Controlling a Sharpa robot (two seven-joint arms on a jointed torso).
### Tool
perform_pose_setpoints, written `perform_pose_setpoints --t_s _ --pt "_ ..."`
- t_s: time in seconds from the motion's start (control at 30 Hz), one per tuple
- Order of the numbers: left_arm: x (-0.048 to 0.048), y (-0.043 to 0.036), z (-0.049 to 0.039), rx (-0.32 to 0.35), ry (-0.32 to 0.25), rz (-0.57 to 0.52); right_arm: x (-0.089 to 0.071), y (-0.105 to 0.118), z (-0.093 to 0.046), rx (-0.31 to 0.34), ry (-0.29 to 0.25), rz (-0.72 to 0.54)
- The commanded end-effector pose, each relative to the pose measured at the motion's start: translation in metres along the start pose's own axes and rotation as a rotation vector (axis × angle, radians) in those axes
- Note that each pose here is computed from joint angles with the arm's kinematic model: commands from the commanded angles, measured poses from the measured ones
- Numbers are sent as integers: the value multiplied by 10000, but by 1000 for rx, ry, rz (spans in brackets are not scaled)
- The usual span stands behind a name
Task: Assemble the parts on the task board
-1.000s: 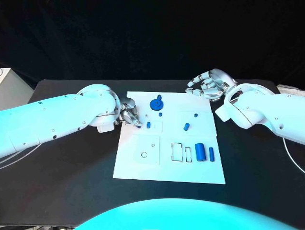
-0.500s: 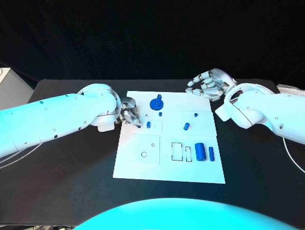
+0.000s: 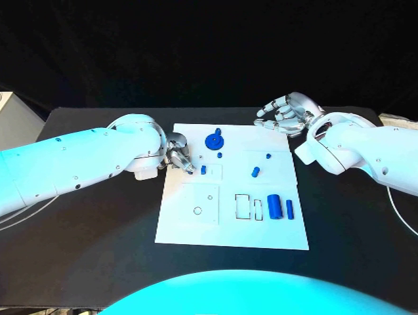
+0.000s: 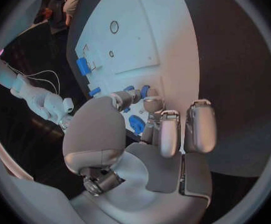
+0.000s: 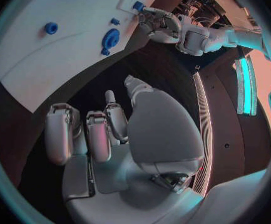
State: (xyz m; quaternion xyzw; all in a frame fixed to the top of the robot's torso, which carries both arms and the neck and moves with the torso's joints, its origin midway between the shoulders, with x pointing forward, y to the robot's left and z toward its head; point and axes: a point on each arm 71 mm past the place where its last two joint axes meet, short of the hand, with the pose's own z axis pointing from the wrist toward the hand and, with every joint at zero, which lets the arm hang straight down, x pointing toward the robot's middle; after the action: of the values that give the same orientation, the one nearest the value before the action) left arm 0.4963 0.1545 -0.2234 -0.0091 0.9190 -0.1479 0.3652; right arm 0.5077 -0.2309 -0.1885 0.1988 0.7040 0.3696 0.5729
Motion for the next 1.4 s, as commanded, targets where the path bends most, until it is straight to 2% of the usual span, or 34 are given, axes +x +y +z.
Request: perform_pose_setpoints --t_s 0.03,0.37,0.87,1.4 --pt "83 -61 10 20 46 16 14 7 -3 -10 15 -1" --pt "93 -73 10 17 46 17 13 9 -5 -12 14 -1" --pt "48 -47 38 5 1 -12 12 10 -6 -12 13 -1" --pt "46 -74 57 13 9 -22 21 15 0 -14 16 -1"
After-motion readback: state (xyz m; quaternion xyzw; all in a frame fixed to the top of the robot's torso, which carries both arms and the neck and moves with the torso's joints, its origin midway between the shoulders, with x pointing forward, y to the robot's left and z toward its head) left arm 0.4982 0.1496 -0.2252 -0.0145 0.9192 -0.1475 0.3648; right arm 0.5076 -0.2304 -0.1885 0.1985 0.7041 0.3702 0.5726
